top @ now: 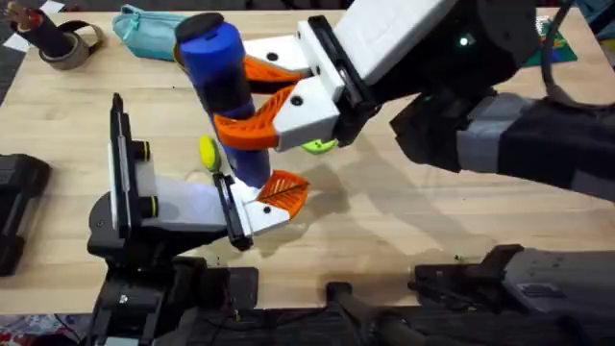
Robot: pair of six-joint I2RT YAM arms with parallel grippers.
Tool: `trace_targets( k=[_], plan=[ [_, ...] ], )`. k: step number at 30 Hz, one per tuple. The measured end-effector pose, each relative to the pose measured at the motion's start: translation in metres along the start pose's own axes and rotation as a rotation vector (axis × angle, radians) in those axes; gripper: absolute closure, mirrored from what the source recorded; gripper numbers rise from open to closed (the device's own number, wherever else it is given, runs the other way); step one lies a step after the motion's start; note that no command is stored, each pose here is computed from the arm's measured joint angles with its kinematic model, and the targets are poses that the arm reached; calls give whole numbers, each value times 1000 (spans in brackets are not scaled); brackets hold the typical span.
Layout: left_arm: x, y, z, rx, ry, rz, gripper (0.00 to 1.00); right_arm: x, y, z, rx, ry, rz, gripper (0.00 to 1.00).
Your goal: Pick up the gripper from the table and insert it into the empty holder that is missing its gripper. Then pick up a screw, insert it into the mounting hole, and use the screwdriver to tighten it. Finally, clean up the table by picking up the vegetable and placing it into the bucket.
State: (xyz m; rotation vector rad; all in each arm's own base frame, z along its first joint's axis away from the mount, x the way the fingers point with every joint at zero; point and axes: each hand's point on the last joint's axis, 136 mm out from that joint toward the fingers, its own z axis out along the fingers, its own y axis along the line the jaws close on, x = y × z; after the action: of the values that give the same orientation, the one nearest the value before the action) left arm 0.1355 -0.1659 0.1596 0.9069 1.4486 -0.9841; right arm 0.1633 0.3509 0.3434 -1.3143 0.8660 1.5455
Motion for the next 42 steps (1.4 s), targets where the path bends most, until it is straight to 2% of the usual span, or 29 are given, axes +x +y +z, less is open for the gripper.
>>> trace_targets(
  k=[42],
  plan=[
    [0,0,0,0,0,0,992,3,-1,0,4,8,4,895]
  ],
)
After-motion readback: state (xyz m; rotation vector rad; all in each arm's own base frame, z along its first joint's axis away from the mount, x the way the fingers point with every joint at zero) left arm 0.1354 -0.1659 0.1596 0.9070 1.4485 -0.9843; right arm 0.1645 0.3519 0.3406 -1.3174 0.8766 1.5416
